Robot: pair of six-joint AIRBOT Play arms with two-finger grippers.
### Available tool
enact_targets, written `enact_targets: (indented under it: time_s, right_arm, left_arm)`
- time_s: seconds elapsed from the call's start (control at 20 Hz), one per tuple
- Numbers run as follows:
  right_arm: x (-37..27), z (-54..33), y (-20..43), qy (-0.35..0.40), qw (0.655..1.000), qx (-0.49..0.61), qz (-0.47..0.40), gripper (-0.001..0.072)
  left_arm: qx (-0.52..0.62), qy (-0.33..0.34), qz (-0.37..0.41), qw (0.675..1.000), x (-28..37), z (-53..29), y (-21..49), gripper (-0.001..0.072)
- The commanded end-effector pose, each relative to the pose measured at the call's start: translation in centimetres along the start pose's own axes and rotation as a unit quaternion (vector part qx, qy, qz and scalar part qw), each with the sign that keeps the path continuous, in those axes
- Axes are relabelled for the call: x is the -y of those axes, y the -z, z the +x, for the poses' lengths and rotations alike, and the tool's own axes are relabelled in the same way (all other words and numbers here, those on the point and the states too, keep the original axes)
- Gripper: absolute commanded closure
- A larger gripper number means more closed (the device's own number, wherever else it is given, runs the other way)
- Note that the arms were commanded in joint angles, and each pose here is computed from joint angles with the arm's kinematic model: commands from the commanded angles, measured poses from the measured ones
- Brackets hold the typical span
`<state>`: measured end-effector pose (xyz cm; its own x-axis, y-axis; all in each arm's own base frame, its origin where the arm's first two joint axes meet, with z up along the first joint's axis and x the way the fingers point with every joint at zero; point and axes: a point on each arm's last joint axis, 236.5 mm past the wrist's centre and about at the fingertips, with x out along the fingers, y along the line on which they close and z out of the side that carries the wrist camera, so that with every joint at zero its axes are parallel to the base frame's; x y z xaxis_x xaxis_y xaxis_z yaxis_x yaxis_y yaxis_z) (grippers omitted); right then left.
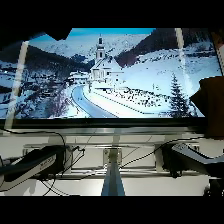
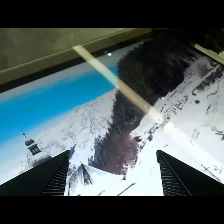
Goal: Fold the clothes and pants, and hang the long-sleeved shirts on hangers.
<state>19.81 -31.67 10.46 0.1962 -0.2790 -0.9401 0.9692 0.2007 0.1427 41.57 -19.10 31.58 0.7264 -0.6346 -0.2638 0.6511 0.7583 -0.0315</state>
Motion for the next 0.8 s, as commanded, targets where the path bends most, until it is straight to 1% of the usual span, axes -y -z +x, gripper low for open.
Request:
enact_targets:
  time_s: [0.0, 0.15, 0.3, 0.4, 0.45, 0.55, 0.65, 0.75]
  right_arm:
    - [-3.8, -0.3, 0.0, -0.080, 0.997, 0.002, -0.006, 0.0700]
    - [-10.2, -1.6, 0.7, -0.173, 0.982, 0.016, -0.075, 0.0700]
    - [-17.1, -3.4, 4.0, -0.206, 0.952, 0.045, -0.222, 0.0702]
    - [-22.0, -5.1, 7.4, -0.216, 0.917, 0.076, -0.327, 0.0702]
    - [-24.3, -6.2, 9.6, -0.224, 0.893, 0.090, -0.379, 0.0701]
    - [-28.2, -8.6, 15.2, -0.243, 0.833, 0.111, -0.485, 0.0702]
    - [-30.4, -10.6, 21.4, -0.251, 0.755, 0.125, -0.593, 0.0702]
    - [-31.1, -11.7, 25.6, -0.242, 0.681, 0.145, -0.676, 0.0701]
  left_arm:
    - [0.000, 0.000, 0.000, 1.000, 0.0, 0.0, 0.0, 0.0115]
    - [0.000, 0.000, 0.000, 1.000, 0.0, 0.0, 0.0, 0.0115]
    - [0.000, 0.000, 0.000, 1.000, 0.0, 0.0, 0.0, 0.0115]
    - [0.000, 0.000, 0.000, 1.000, 0.0, 0.0, 0.0, 0.0115]
    - [0.000, 0.000, 0.000, 1.000, 0.0, 0.0, 0.0, 0.0115]
    - [0.000, 0.000, 0.000, 1.000, 0.0, 0.0, 0.0, 0.0115]
    - [0.000, 0.000, 0.000, 1.000, 0.0, 0.0, 0.0, 0.0115]
    - [0.000, 0.000, 0.000, 1.000, 0.0, 0.0, 0.0, 0.0115]
